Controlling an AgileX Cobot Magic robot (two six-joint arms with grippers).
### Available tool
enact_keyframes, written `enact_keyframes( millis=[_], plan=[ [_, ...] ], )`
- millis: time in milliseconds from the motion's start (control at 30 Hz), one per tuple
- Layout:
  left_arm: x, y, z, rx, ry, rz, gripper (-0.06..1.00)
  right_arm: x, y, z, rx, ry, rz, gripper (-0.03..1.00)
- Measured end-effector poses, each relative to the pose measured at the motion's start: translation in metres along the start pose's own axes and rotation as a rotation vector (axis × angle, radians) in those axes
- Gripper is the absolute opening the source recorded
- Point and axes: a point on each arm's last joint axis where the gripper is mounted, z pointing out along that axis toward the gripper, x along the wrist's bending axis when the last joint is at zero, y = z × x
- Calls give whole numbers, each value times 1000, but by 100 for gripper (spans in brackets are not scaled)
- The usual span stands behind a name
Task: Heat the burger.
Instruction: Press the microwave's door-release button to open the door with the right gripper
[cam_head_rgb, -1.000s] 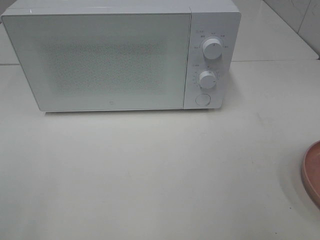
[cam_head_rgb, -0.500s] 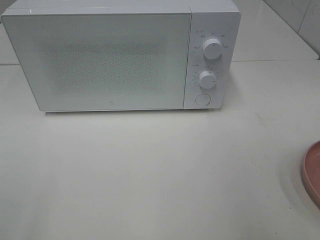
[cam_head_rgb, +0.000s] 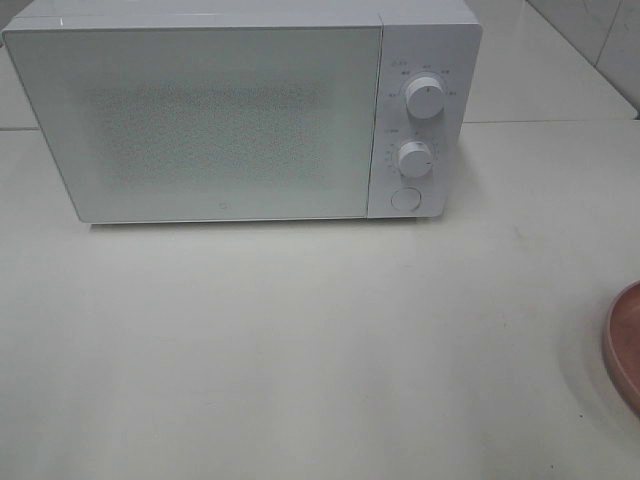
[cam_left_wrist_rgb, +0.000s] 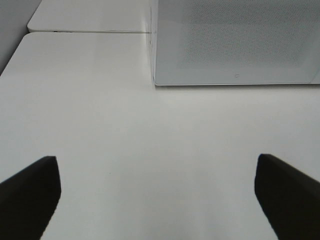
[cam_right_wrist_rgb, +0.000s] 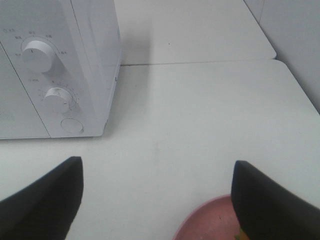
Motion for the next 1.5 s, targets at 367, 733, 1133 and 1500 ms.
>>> enact_keyframes(
  millis=[367, 733, 1133, 1500],
  plan=[
    [0, 0, 0, 0, 0, 0, 97, 6, 3, 31, -89, 52, 6, 76],
    [0, 0, 0, 0, 0, 0, 97, 10, -4, 71, -35, 78, 13, 76],
    [0, 0, 0, 0, 0, 0, 97, 14, -16, 107, -15, 108, 23, 76],
    [0, 0, 0, 0, 0, 0, 97, 53, -40, 131, 36, 203, -63, 76]
  ],
)
